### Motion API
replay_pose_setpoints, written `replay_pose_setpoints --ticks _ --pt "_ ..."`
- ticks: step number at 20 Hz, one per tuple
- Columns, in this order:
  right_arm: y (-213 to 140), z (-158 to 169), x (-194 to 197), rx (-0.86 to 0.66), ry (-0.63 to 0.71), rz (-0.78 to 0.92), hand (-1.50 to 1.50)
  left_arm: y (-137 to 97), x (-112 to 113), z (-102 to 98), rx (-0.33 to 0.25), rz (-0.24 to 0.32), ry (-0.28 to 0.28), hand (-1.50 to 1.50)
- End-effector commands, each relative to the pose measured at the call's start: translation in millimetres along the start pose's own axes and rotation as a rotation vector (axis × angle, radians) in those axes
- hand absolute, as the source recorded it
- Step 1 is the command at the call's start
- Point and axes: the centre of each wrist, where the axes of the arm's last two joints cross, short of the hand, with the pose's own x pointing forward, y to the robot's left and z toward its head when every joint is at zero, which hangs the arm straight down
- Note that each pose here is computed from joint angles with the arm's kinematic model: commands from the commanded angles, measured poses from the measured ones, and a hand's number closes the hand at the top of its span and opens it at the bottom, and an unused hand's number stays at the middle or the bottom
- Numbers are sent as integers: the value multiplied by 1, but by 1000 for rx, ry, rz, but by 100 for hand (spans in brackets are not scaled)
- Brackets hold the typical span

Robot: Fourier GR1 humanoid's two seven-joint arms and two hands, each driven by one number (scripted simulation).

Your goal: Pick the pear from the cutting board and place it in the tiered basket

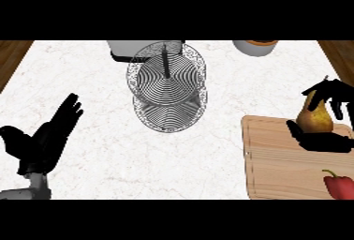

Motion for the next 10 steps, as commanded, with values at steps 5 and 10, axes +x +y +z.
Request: replay_pose_setpoints --ticks 5,10 --pt "-36 -15 84 55 -87 -90 150 -2 6 -11 -16 -22 9 0" --pt "-19 -32 139 70 -101 -97 150 0 6 3 -27 -19 7 0"
